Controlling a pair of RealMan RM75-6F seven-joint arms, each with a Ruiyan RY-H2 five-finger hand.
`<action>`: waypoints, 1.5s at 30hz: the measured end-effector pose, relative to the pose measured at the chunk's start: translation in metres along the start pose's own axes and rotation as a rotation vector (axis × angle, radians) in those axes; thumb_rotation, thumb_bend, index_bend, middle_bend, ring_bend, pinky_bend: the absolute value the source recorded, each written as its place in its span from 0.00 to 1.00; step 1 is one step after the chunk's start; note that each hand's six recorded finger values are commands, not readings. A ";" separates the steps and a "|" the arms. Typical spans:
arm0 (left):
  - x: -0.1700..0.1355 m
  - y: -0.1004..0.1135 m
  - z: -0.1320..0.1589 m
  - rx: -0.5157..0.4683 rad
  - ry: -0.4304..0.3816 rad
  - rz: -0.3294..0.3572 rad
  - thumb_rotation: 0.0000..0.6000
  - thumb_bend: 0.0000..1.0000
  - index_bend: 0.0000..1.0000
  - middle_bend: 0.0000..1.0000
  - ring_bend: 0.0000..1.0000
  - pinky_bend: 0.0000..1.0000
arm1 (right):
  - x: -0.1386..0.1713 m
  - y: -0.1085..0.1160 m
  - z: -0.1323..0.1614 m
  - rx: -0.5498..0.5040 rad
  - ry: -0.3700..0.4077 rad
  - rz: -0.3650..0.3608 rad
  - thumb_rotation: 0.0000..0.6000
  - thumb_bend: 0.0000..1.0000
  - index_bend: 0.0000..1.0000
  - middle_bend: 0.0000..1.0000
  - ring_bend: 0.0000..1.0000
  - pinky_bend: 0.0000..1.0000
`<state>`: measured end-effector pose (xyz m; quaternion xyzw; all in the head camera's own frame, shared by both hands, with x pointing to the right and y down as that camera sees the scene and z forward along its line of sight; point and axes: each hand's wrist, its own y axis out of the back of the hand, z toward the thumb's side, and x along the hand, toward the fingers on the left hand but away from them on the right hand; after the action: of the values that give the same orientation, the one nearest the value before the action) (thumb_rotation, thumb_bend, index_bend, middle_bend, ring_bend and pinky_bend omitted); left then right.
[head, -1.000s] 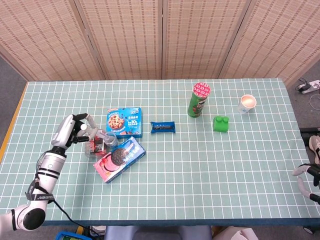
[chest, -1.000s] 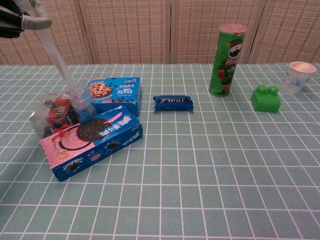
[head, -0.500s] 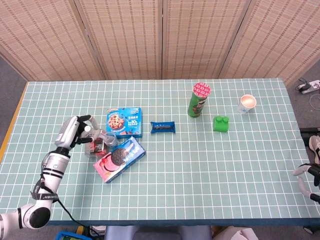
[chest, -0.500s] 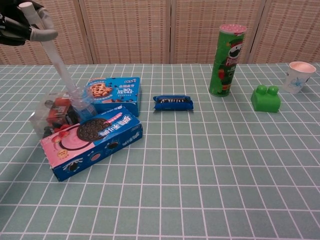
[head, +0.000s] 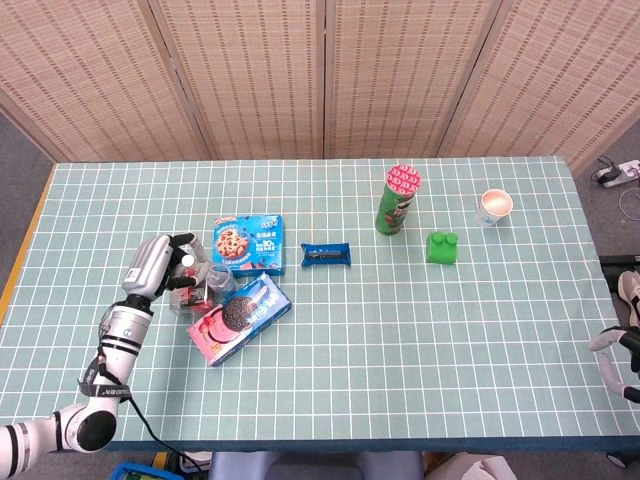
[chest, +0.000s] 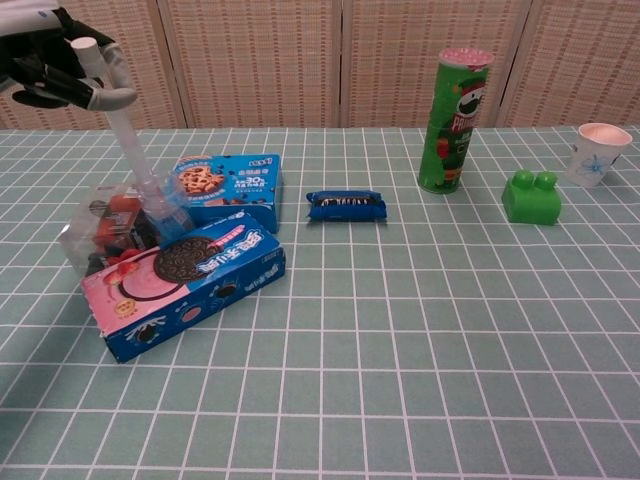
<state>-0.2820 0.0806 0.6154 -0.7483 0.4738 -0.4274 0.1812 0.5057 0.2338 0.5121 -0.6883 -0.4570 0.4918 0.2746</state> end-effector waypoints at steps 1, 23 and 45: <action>0.001 -0.001 -0.001 0.010 0.001 0.002 1.00 0.59 0.78 1.00 1.00 1.00 | 0.000 0.000 0.000 0.001 -0.001 0.000 1.00 0.47 0.49 0.46 0.36 0.63; 0.004 -0.025 -0.006 0.074 0.004 -0.034 1.00 0.59 0.70 1.00 1.00 1.00 | 0.000 0.001 -0.001 -0.001 -0.002 0.000 1.00 0.47 0.49 0.45 0.36 0.63; 0.003 -0.034 -0.012 0.070 0.018 -0.060 1.00 0.12 0.47 1.00 1.00 1.00 | 0.000 0.001 -0.002 -0.005 -0.001 0.001 1.00 0.47 0.49 0.45 0.36 0.63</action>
<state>-0.2727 0.0962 0.6465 -0.7514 0.4375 -0.4559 0.1902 0.5077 0.2330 0.5121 -0.6888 -0.4581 0.4913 0.2725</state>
